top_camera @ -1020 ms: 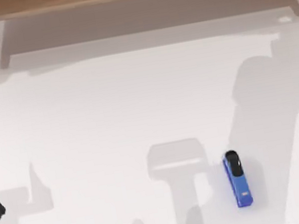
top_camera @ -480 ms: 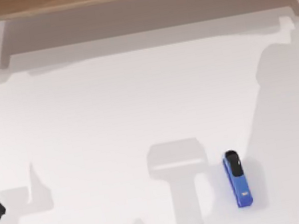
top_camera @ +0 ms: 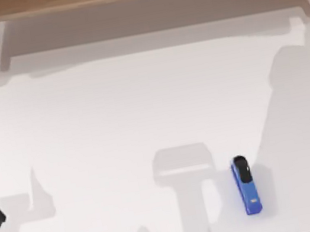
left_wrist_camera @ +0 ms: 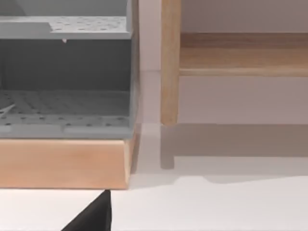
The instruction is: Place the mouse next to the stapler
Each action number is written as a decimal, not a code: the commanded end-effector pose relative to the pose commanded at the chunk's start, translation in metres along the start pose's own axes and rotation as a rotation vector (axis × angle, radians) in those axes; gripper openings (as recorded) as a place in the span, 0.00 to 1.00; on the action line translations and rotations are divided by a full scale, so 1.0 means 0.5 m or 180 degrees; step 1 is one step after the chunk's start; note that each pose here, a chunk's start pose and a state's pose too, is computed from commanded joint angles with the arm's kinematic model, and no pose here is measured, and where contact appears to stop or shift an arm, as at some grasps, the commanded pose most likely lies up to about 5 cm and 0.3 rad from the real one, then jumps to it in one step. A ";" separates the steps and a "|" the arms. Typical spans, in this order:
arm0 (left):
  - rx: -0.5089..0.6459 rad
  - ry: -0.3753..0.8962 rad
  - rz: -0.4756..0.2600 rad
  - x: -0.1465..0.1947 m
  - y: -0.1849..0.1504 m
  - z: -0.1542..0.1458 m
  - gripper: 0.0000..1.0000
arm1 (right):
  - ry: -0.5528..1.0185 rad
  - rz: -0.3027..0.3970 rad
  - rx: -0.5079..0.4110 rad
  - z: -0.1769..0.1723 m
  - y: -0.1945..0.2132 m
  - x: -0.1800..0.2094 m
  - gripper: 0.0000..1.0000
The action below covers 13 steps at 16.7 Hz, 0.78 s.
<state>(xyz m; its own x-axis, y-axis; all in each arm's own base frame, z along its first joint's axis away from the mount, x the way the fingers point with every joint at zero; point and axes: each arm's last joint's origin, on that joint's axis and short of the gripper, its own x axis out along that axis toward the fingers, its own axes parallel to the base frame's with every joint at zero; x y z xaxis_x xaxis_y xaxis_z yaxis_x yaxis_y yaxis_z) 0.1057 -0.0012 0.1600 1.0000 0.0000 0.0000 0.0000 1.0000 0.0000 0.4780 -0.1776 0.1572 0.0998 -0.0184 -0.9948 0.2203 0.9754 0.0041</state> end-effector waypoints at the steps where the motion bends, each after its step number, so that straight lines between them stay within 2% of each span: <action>1: 0.0000 0.0000 0.0000 0.000 0.000 0.000 1.00 | 0.0002 0.0000 0.0000 0.000 0.000 0.004 1.00; 13: 0.0000 0.0000 0.0000 0.000 0.000 0.000 1.00 | -0.0004 -0.0001 -0.0001 0.004 0.005 0.045 1.00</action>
<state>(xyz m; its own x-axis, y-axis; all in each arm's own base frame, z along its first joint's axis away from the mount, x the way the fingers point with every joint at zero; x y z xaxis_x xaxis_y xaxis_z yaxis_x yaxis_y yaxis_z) 0.1057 -0.0012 0.1600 1.0000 0.0000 0.0000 0.0000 1.0000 0.0000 0.4825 -0.1761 0.1353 0.1009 -0.0188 -0.9947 0.2200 0.9755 0.0039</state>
